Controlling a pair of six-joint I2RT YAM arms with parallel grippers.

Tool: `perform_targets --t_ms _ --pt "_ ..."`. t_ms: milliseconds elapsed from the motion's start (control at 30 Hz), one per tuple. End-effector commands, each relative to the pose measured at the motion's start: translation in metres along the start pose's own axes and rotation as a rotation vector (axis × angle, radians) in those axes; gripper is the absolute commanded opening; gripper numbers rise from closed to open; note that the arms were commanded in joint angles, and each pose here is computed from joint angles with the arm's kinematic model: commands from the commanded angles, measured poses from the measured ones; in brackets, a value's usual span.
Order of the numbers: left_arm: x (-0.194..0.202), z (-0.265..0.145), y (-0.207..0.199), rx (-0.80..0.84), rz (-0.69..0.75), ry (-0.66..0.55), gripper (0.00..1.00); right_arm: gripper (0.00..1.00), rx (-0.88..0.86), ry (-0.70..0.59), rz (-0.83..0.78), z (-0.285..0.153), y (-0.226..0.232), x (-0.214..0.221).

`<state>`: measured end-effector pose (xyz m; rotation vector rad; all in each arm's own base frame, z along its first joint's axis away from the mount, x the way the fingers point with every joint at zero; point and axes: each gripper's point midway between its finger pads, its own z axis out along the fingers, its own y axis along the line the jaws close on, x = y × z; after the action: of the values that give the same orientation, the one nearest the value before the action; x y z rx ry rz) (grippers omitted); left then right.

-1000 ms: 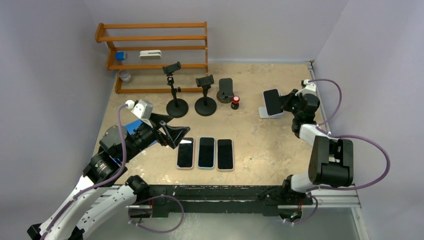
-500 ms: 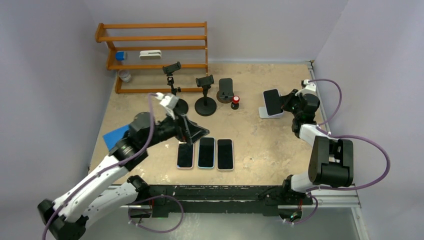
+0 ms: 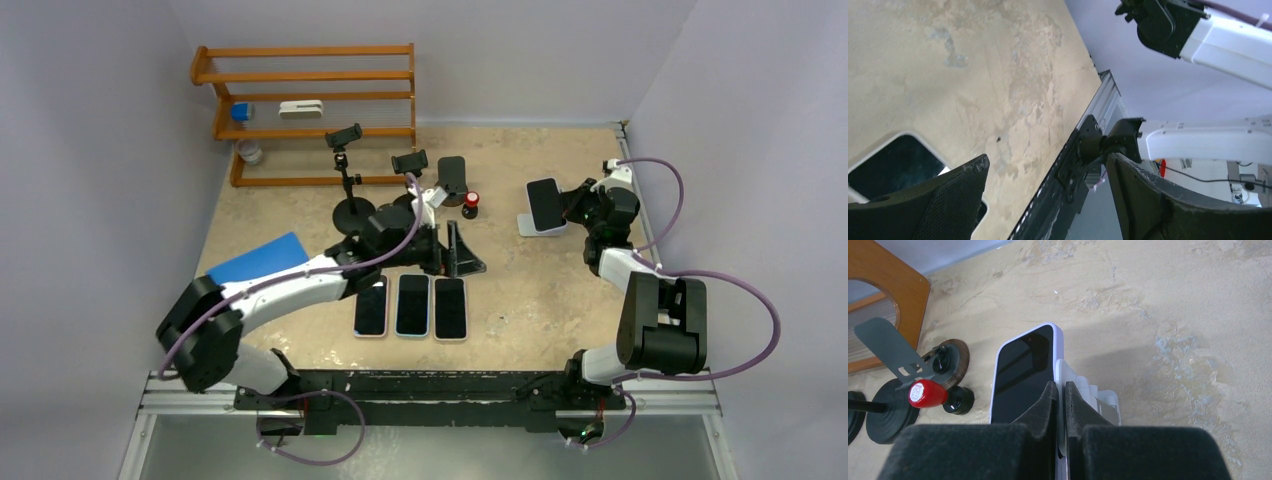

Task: Remove the phone from the phone stand

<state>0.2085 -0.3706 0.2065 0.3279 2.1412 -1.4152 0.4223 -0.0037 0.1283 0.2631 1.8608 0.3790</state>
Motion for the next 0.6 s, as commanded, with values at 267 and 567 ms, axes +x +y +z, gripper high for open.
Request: perform_targets --t_ms 267,567 --pt "-0.053 0.087 -0.009 0.099 -0.042 -0.18 0.85 0.0 -0.035 0.111 0.039 -0.006 0.009 0.031" --pt "-0.064 0.128 0.009 0.078 -0.081 -0.238 0.84 0.0 -0.037 0.115 0.041 -0.005 0.01 0.031"
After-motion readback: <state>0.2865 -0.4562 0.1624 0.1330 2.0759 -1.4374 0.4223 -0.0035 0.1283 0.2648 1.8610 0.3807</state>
